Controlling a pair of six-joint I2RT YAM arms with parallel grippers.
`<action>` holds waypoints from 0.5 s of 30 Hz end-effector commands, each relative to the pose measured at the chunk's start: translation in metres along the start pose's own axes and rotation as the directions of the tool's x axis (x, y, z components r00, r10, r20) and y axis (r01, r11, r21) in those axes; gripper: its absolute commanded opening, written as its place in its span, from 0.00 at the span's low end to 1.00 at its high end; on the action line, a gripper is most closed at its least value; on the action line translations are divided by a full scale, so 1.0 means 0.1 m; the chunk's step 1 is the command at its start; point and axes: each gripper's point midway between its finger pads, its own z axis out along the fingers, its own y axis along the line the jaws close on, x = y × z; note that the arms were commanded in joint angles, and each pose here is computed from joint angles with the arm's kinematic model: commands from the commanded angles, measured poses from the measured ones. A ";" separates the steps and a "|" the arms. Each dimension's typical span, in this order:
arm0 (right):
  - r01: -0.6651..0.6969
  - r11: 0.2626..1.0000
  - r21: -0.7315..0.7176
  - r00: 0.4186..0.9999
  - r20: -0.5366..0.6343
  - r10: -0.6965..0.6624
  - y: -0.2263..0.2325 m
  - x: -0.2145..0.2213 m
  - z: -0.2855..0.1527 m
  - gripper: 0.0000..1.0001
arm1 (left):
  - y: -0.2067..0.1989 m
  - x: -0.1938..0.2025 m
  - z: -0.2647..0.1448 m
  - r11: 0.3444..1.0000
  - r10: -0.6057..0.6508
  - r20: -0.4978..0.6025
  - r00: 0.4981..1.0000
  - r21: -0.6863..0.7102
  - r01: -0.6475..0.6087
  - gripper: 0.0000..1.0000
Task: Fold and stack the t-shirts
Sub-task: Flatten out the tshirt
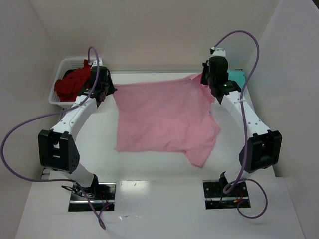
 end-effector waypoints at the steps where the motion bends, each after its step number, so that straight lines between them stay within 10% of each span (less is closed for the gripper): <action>1: -0.071 0.997 -0.011 0.982 0.176 0.072 0.02 -0.57 0.06 0.00 | -0.16 -0.62 0.09 0.999 -0.046 0.168 0.985 0.033 0.041 0.00; 15: -0.058 0.996 -0.067 0.913 0.400 0.080 -0.10 -1.42 -1.02 0.00 | -0.39 -1.34 -0.83 0.985 -0.065 0.339 0.938 0.175 0.005 0.00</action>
